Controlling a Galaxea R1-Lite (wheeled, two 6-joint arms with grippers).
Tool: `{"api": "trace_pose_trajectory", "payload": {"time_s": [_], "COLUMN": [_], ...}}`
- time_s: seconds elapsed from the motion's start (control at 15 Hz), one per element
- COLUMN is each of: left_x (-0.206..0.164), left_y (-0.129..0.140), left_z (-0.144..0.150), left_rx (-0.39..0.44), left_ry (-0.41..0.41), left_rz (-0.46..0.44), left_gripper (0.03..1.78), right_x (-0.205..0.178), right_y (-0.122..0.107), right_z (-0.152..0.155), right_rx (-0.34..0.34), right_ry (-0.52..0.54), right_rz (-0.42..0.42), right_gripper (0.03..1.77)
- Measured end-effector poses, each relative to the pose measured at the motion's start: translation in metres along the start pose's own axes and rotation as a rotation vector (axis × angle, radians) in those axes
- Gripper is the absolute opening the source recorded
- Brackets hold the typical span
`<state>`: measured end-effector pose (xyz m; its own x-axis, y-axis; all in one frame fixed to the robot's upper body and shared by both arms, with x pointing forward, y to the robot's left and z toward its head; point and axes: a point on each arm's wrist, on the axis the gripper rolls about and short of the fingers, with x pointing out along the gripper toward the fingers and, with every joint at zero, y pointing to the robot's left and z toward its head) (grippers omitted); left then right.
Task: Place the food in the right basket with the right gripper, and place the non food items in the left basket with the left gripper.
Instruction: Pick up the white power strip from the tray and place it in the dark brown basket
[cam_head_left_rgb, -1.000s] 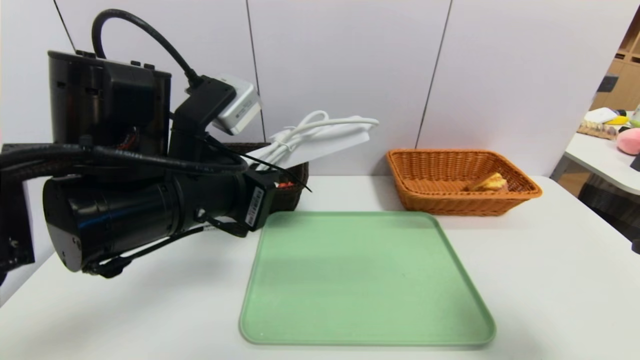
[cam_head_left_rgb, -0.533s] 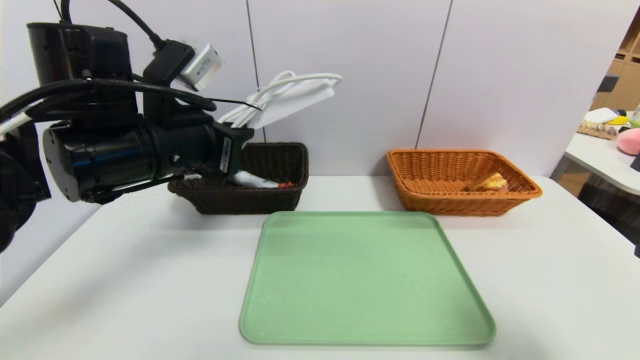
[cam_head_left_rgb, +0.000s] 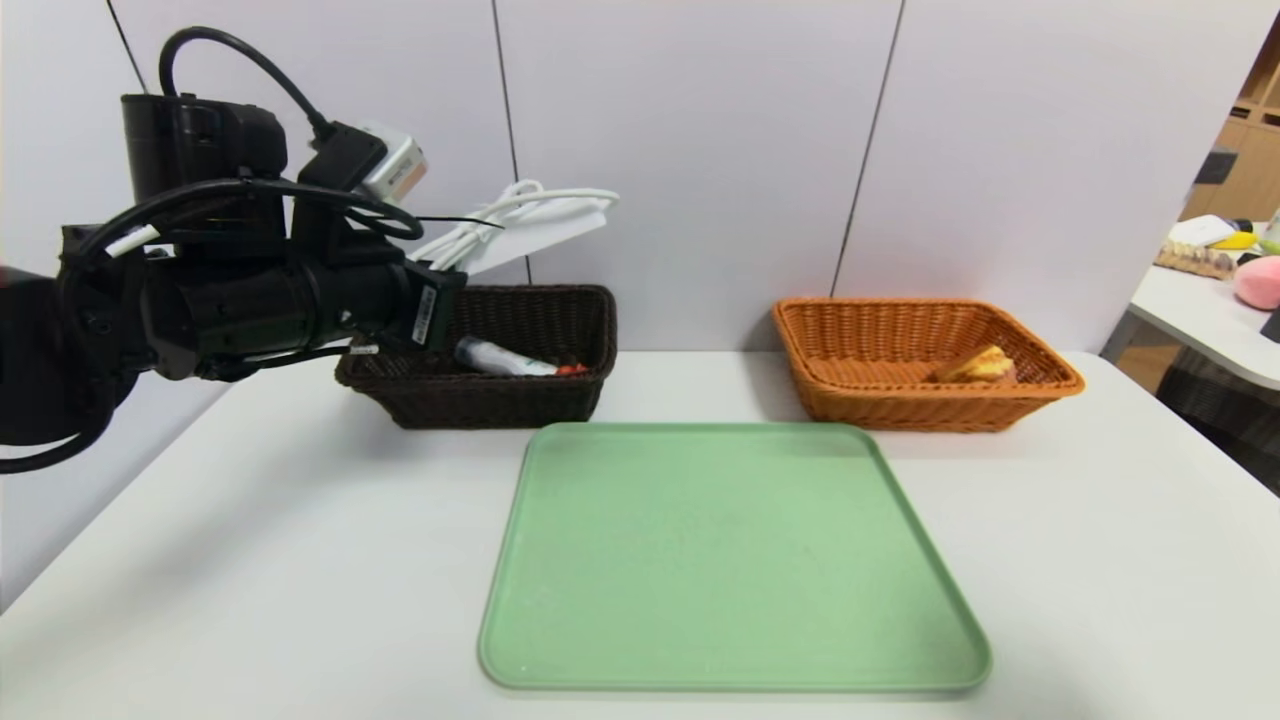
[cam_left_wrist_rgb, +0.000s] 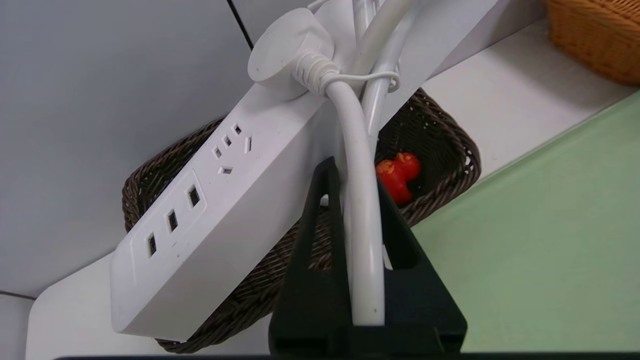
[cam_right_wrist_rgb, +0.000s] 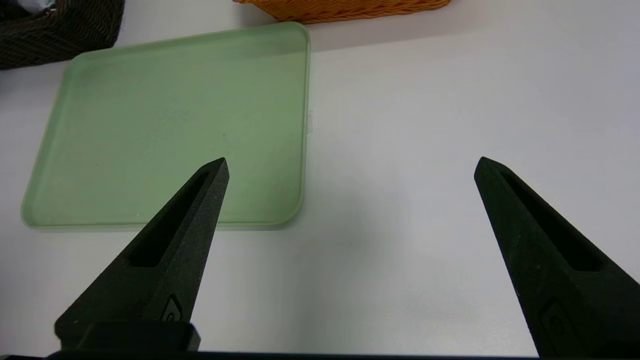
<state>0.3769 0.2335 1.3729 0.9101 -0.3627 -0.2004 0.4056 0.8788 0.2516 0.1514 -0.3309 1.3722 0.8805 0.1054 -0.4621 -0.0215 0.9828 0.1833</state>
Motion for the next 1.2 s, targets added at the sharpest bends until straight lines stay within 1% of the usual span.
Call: {"api": "trace_pose_trajectory", "payload": {"time_s": [0.13, 0.47, 0.73, 0.93, 1.2], "left_x": [0.006, 0.024, 0.043, 0.054, 0.060], "left_y": [0.005, 0.008, 0.014, 0.017, 0.015], "left_z": [-0.006, -0.020, -0.018, -0.021, -0.032], "left_rx": [0.004, -0.006, -0.012, -0.019, -0.027], "left_ry": [0.023, 0.073, 0.070, 0.093, 0.149], "left_rz": [0.009, 0.008, 0.022, 0.024, 0.009], "left_gripper": [0.15, 0.15, 0.15, 0.15, 0.15], "right_x": [0.000, 0.001, 0.002, 0.003, 0.004], "right_y": [0.000, 0.000, -0.001, -0.001, -0.001], "right_z": [0.000, -0.001, -0.003, -0.002, -0.002], "right_rx": [-0.001, 0.002, 0.002, 0.003, 0.007], "right_ry": [-0.001, 0.004, 0.011, 0.012, 0.016], "right_rz": [0.001, -0.001, -0.003, -0.005, -0.008], "right_gripper": [1.69, 1.69, 1.70, 1.70, 1.70]}}
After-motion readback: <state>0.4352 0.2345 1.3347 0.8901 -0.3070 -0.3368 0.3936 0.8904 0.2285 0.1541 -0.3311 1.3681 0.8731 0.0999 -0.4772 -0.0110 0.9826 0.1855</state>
